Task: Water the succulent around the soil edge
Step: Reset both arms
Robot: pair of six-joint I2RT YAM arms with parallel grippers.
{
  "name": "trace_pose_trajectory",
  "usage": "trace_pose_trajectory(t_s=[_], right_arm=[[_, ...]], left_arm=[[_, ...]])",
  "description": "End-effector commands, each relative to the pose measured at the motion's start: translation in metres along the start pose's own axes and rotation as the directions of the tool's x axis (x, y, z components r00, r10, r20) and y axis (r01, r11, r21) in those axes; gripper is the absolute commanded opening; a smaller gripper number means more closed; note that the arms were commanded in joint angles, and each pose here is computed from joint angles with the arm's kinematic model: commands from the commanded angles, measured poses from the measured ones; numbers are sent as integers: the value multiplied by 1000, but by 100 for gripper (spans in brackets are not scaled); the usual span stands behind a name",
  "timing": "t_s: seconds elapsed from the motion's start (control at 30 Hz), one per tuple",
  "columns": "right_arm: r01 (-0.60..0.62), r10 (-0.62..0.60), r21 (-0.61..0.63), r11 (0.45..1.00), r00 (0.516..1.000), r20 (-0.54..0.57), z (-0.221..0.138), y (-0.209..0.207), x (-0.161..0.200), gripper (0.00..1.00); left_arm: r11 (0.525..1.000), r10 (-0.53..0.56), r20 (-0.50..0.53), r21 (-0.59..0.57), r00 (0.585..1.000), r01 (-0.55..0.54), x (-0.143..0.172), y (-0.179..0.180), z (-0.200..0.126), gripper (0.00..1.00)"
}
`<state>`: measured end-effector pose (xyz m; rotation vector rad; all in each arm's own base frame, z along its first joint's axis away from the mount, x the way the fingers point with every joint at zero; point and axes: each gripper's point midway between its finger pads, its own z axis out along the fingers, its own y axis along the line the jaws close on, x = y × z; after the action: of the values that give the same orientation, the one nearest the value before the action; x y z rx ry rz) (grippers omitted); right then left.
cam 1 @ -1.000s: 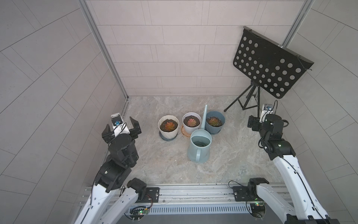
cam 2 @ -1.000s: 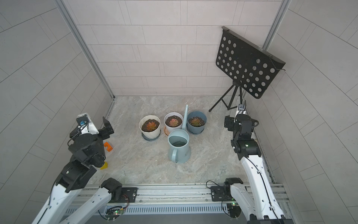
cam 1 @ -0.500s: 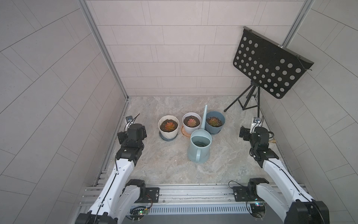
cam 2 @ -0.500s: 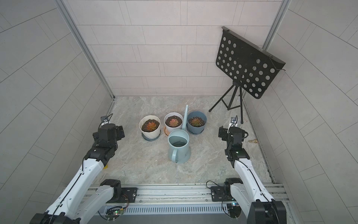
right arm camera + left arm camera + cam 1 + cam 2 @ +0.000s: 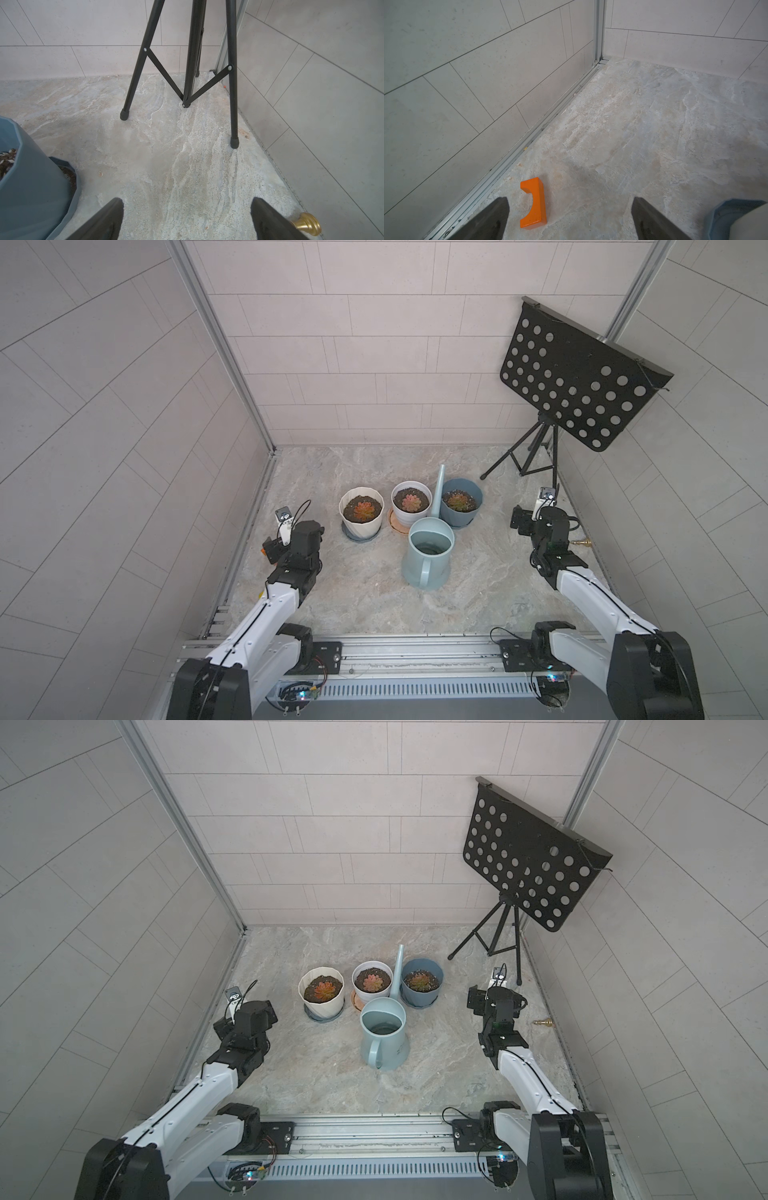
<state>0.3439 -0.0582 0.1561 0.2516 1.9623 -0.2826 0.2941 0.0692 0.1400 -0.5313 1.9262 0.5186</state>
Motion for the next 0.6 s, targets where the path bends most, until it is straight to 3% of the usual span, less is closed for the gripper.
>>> trace_pose_trajectory(t_s=[0.0,0.13,0.2,0.23,0.3,0.37,0.43,0.5,0.57], right_arm=[[-33,33,-10,999,999,30,5,4,-10,100],[-33,33,-31,999,999,13,15,10,-2,100],[-33,34,-42,999,999,11,19,13,2,100],[-33,34,-43,999,999,11,22,14,3,100],[-28,28,-42,999,1000,13,26,15,5,100],[-14,15,-32,999,999,29,30,15,3,100],[-12,12,-10,1000,999,46,34,15,6,100],[62,-62,13,998,998,24,43,29,20,100],[193,-193,8,981,979,60,47,57,26,100]], left_arm=[[999,35,64,4,997,-35,-8,-15,16,100],[988,108,106,99,988,-118,-4,-45,30,98],[989,79,143,114,987,-96,-9,-47,37,99],[984,82,115,150,990,-99,-7,-54,42,99],[957,81,116,268,990,-109,9,-76,53,99],[919,117,187,351,975,-177,14,-101,60,100],[911,181,53,367,982,-188,21,-101,59,100],[917,123,141,363,982,-167,15,-103,62,100],[917,165,73,357,984,-180,22,-101,63,100]])
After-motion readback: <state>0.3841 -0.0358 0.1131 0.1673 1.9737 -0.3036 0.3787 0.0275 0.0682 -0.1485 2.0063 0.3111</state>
